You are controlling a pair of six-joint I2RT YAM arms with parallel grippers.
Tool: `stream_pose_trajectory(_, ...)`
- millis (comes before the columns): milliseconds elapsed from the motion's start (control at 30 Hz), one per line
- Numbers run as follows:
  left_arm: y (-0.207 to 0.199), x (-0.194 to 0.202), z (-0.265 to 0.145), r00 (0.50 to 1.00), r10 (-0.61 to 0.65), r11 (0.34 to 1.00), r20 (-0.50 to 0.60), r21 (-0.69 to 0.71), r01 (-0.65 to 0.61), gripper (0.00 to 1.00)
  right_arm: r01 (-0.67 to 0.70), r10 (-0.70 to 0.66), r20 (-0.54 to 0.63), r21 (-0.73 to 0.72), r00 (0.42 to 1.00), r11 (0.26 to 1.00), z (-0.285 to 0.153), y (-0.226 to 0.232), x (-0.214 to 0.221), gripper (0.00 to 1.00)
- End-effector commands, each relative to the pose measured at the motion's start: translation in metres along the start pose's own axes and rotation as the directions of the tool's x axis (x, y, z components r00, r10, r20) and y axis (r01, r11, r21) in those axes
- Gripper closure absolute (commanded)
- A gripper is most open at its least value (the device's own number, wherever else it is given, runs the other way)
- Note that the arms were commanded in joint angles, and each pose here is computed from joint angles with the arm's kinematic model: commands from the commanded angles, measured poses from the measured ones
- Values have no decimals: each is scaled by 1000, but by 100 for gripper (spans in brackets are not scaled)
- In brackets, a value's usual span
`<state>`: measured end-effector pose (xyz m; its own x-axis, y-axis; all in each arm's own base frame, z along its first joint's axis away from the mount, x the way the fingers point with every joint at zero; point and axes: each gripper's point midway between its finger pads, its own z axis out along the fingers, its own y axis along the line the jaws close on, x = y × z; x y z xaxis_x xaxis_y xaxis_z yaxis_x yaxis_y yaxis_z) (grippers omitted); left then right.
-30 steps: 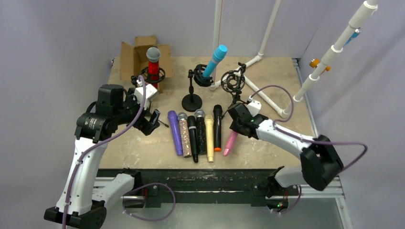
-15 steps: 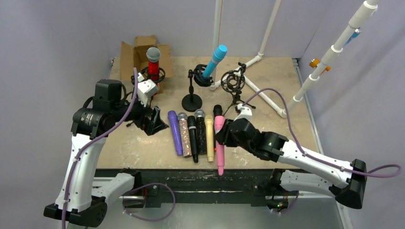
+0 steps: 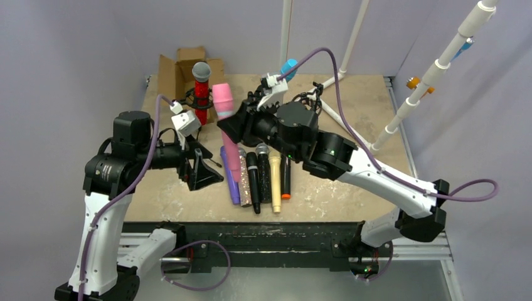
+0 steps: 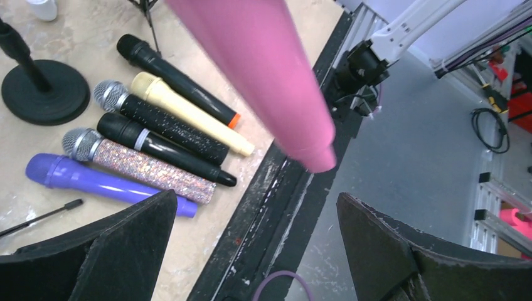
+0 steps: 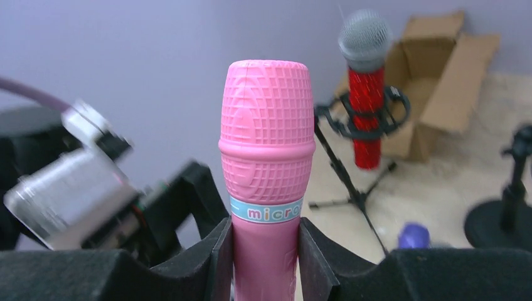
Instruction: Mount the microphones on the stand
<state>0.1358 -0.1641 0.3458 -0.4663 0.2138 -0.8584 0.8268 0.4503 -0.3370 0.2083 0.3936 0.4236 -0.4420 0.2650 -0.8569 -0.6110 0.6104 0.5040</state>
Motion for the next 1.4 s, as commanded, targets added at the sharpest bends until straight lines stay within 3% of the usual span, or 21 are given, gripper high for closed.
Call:
stream_pose_trajectory(0,-23,-23,-6,997,7,997,78,80,-13,0,58,-36,195,-108,980,993,17,38,-55,100)
stream_pose_trajectory(267,-36,-36,-10,987,49,990,156,121,-69,0,33,25,287,-195,958,980,17,56,-57,100)
stream_pose_trajectory(533,-6,-50,2,981,18,999,192,32,-24,0,27,49,316,-231,947,973,11,63,-53,100)
stream_pose_trajectory(600,-1,-53,5,981,20,999,195,26,-25,13,26,52,318,-236,947,971,9,64,-51,100)
stream_pose_trajectory(800,7,-55,8,980,44,999,195,4,-46,77,9,64,313,-226,948,974,4,57,-45,100)
stream_pose_trajectory(867,8,-54,7,979,63,998,195,-8,-62,89,11,60,303,-226,951,974,1,56,-45,100)
stream_pose_trajectory(1033,7,-53,2,974,112,993,196,-43,-105,100,40,15,193,-277,981,960,-2,68,-29,71)
stream_pose_trajectory(1133,7,-52,-1,970,155,988,189,-55,-147,100,56,-14,138,-305,990,951,1,75,-19,54)
stream_pose_trajectory(1367,-7,-47,-5,967,189,981,169,1,-192,100,63,-36,85,-342,996,938,14,90,-10,49)
